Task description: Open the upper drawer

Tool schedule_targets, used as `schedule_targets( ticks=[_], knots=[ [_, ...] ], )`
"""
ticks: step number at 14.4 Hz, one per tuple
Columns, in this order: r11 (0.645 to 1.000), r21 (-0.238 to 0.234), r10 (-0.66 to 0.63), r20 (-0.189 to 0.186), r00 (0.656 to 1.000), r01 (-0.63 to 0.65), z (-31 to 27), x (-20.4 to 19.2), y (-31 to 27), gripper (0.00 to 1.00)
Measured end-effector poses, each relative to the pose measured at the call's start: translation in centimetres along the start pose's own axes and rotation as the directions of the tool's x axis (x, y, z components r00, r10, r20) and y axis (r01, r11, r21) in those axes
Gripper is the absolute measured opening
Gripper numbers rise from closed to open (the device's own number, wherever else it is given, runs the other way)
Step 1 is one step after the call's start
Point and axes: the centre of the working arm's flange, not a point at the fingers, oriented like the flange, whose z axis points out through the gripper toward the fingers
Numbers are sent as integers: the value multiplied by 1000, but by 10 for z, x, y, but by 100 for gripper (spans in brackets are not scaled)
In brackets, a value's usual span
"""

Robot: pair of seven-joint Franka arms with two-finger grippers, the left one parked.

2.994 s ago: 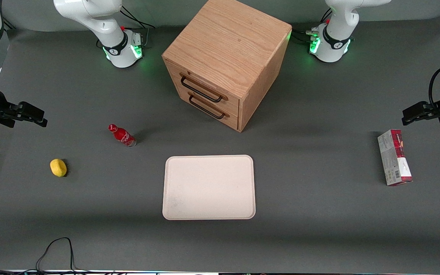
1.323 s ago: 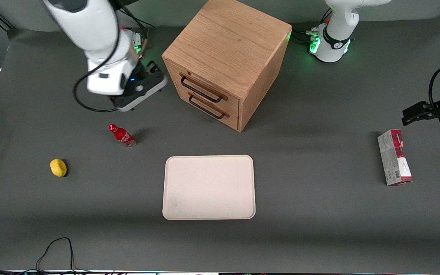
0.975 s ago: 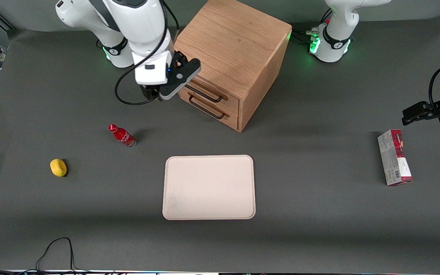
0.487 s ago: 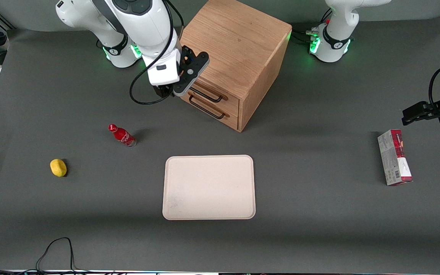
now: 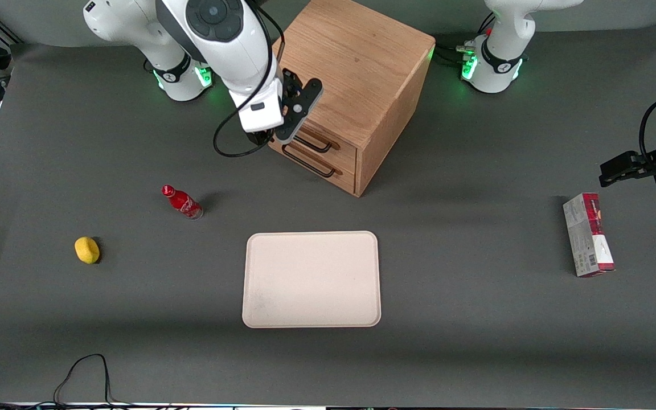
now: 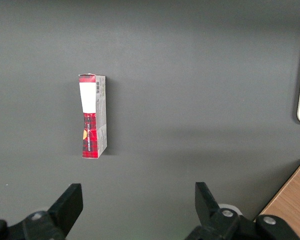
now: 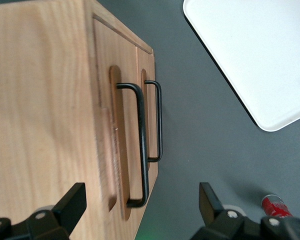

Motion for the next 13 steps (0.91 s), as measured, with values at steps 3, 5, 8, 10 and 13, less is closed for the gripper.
schedule_targets(
  ticks=[3,5,8,10,13],
  knots=[
    [1000,-4,16,-8,1000,-16,32,2,9,100],
    [1000,-8,23,-19,1000,-23,49,1,13,100],
    [1000,-14,15,-33,999,-16,69,-3,18,100],
    [1000,-16,15,-34,999,-16,80,-4,20,100],
    [1000,-19,15,-41,999,-16,86,-6,21,100]
  ],
)
